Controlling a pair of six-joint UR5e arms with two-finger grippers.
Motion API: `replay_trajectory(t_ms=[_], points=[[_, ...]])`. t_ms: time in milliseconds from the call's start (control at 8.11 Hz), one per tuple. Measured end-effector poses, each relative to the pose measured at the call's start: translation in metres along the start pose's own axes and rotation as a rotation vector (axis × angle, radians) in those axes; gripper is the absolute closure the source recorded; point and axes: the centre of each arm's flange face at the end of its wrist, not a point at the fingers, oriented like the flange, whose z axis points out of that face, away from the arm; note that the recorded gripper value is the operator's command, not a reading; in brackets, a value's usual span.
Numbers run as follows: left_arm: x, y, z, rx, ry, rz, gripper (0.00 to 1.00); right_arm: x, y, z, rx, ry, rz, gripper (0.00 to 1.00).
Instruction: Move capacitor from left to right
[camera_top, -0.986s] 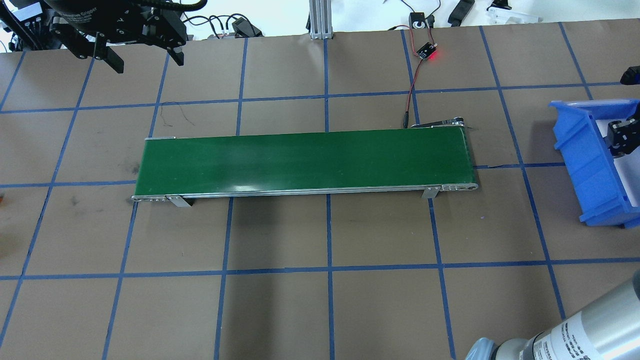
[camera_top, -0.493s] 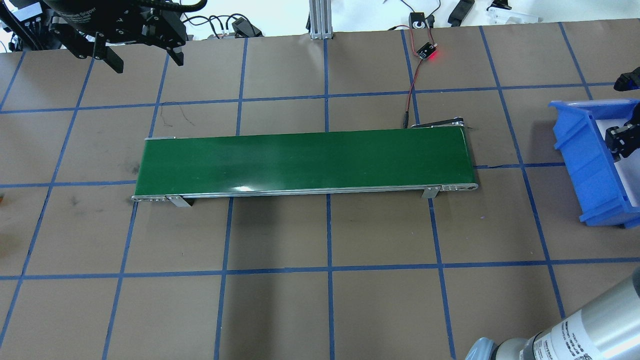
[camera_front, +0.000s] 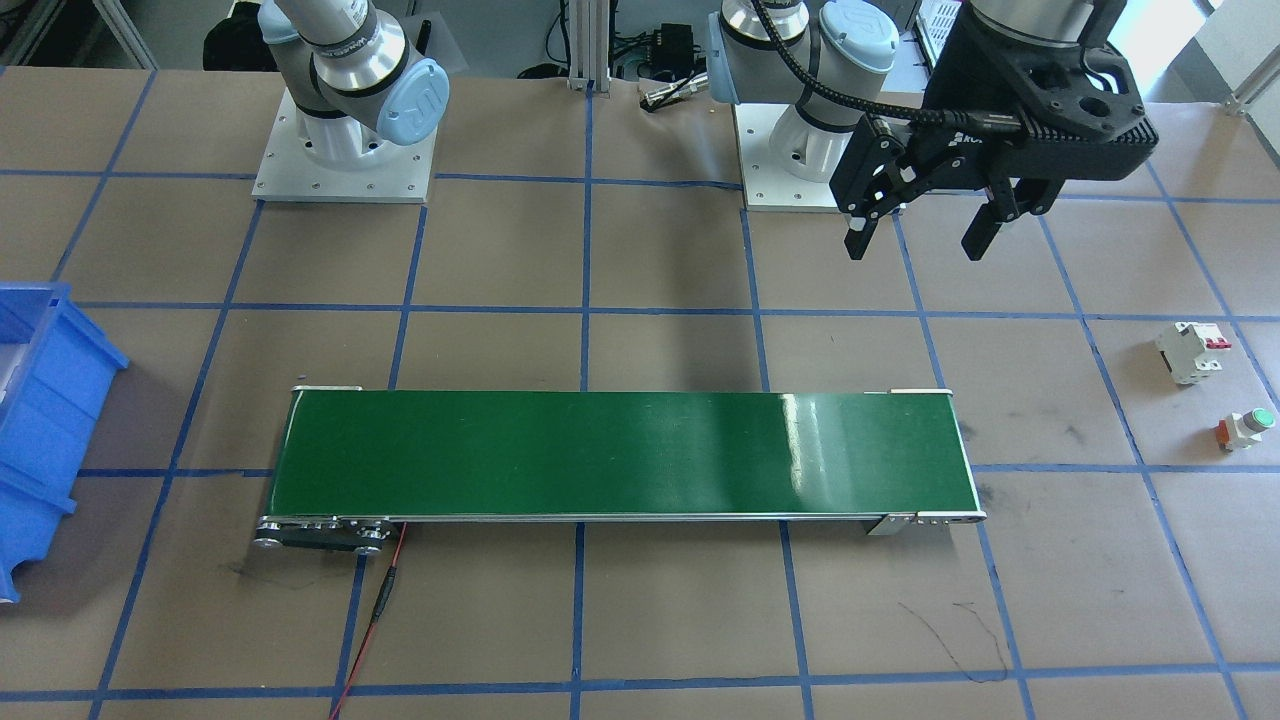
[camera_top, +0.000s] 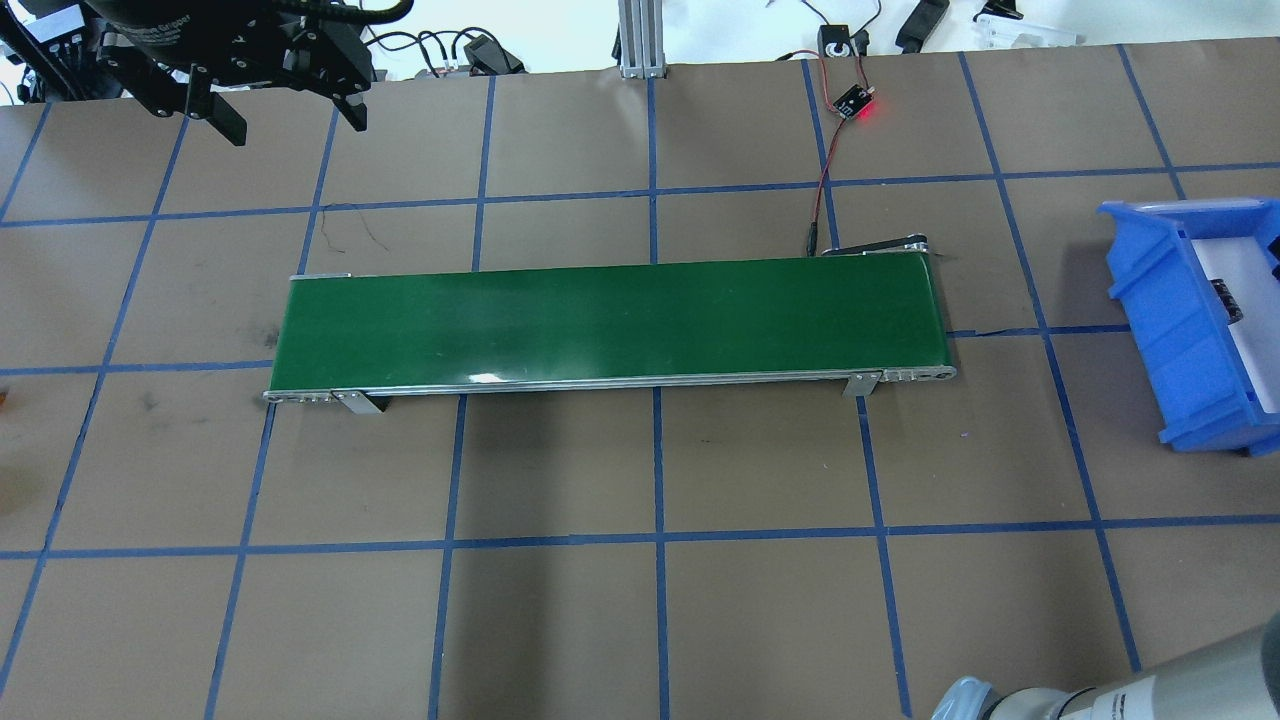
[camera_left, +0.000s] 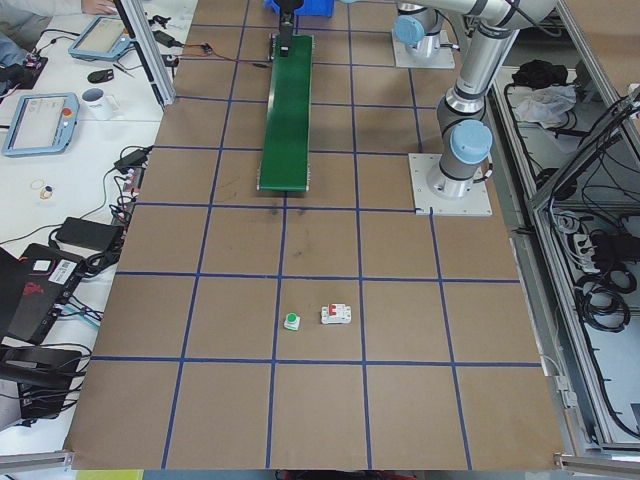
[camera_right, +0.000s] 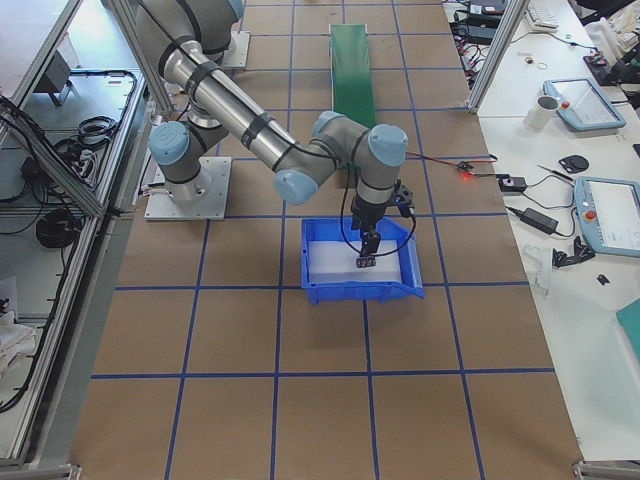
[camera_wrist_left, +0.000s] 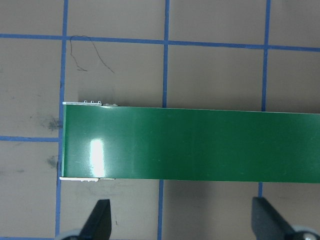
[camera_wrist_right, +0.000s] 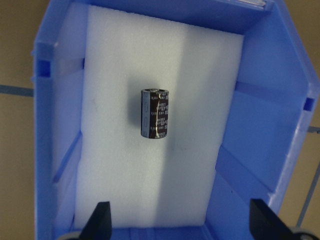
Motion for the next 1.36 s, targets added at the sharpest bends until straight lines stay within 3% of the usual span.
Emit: replay_trajectory(t_ms=[247,493,863,1356], points=[[0.000,0.001,-0.001,0.002,0.001,0.001,0.00,-0.039,0.037,-0.077,0.008,-0.046,0.110,0.00],[0.000,0.000,-0.001,0.002,0.000,0.000,0.00,-0.102,0.041,-0.123,0.023,-0.091,0.171,0.00],[0.000,0.000,-0.001,0.001,0.000,0.000,0.00,-0.218,0.026,-0.162,0.020,-0.100,0.154,0.00],[0.000,0.000,0.000,0.000,-0.001,0.001,0.00,-0.373,0.020,-0.191,0.050,-0.078,0.047,0.00]])
